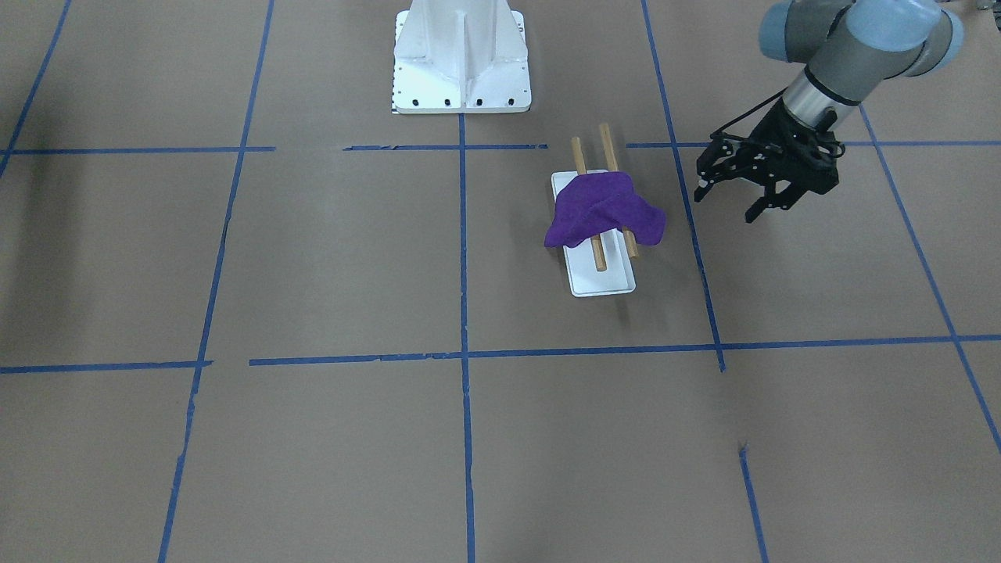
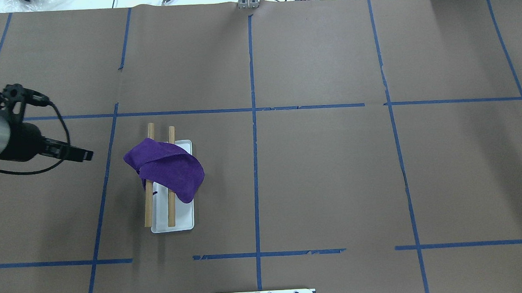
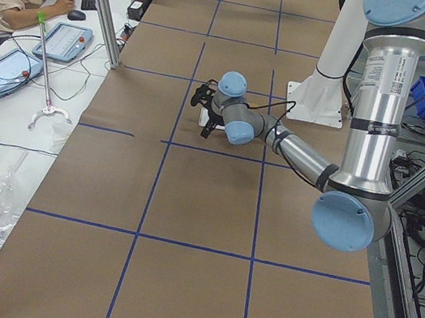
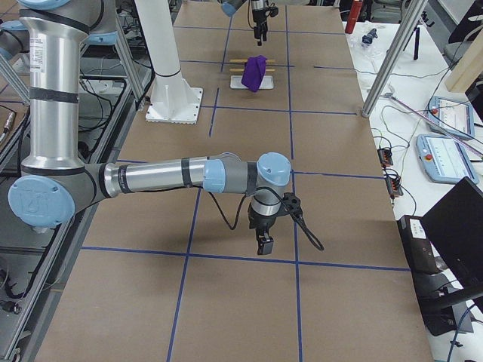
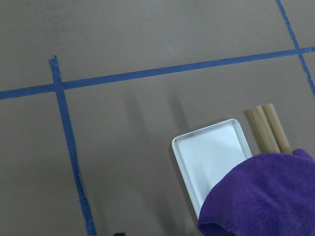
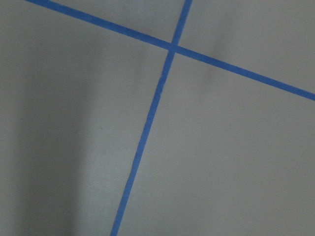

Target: Hang towel on rack

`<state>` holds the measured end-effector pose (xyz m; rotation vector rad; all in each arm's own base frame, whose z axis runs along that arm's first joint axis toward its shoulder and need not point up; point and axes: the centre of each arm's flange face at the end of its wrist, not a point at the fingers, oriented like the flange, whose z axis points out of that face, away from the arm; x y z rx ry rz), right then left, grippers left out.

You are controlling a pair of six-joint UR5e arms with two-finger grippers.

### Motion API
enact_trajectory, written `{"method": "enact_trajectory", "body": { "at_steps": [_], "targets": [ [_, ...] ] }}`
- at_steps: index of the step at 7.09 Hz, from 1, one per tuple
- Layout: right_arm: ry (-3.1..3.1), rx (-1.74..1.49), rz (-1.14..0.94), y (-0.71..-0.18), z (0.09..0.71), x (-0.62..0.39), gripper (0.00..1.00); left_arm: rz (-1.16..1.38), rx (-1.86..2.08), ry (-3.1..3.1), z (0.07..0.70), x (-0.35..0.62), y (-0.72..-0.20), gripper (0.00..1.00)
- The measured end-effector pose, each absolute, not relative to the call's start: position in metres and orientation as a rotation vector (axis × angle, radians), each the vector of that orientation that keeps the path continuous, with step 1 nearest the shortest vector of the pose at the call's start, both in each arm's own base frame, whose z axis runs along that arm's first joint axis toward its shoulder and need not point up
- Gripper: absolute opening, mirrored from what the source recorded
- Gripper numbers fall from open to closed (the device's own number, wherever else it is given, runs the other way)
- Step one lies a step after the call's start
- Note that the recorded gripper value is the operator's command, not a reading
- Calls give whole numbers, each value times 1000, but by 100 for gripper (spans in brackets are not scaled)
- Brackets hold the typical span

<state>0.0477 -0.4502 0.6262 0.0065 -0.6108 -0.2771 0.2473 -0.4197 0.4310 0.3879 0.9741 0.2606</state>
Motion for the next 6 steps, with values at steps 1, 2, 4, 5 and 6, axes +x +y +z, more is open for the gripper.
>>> {"method": "enact_trajectory", "body": {
  "at_steps": [1, 2, 4, 5, 6],
  "targets": [
    [-625, -10, -233, -444, 639, 62, 100, 295, 389, 929, 467, 204, -424, 100],
    [-636, -21, -204, -437, 648, 71, 100, 275, 331, 929, 504, 160, -428, 100],
    [-654, -36, -178, -428, 657, 78, 100, 180, 195, 953, 564, 96, -428, 100],
    [-667, -38, -172, -426, 658, 78, 100, 167, 168, 935, 591, 72, -424, 100],
    [-674, -39, -166, -426, 658, 77, 100, 175, 125, 906, 616, 55, -420, 100]
  ]
}}
